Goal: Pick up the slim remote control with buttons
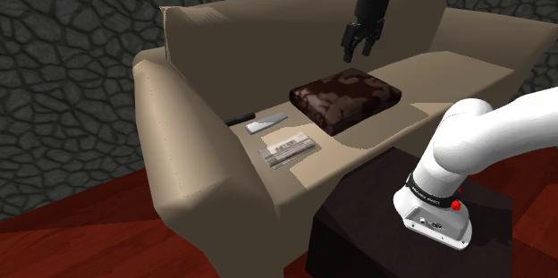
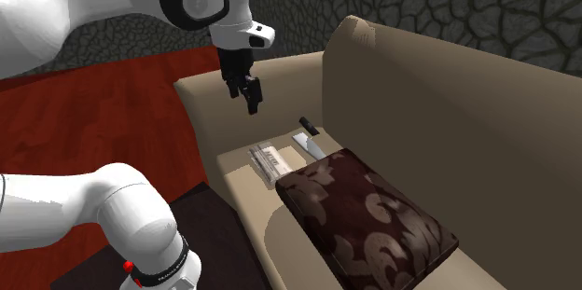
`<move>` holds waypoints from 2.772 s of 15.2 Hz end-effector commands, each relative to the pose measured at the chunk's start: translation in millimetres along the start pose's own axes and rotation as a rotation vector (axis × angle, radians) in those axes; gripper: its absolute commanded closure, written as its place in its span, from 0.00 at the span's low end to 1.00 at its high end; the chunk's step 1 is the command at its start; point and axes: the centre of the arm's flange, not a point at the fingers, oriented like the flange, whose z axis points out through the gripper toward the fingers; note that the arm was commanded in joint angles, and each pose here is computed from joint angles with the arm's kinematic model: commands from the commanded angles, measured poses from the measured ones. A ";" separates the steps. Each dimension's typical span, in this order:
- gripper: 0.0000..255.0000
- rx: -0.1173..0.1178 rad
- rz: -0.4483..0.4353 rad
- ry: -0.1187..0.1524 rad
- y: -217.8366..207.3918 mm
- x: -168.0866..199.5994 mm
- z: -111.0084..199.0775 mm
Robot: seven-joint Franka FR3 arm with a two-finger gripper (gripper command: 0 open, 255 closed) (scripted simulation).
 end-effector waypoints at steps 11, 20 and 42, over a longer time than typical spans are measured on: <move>0.00 -0.008 -0.368 -0.023 27.3 92.0 92.8; 0.00 -0.016 -0.699 -0.043 22.9 176.6 178.0; 0.00 -0.033 -1.451 -0.089 -78.0 327.5 383.1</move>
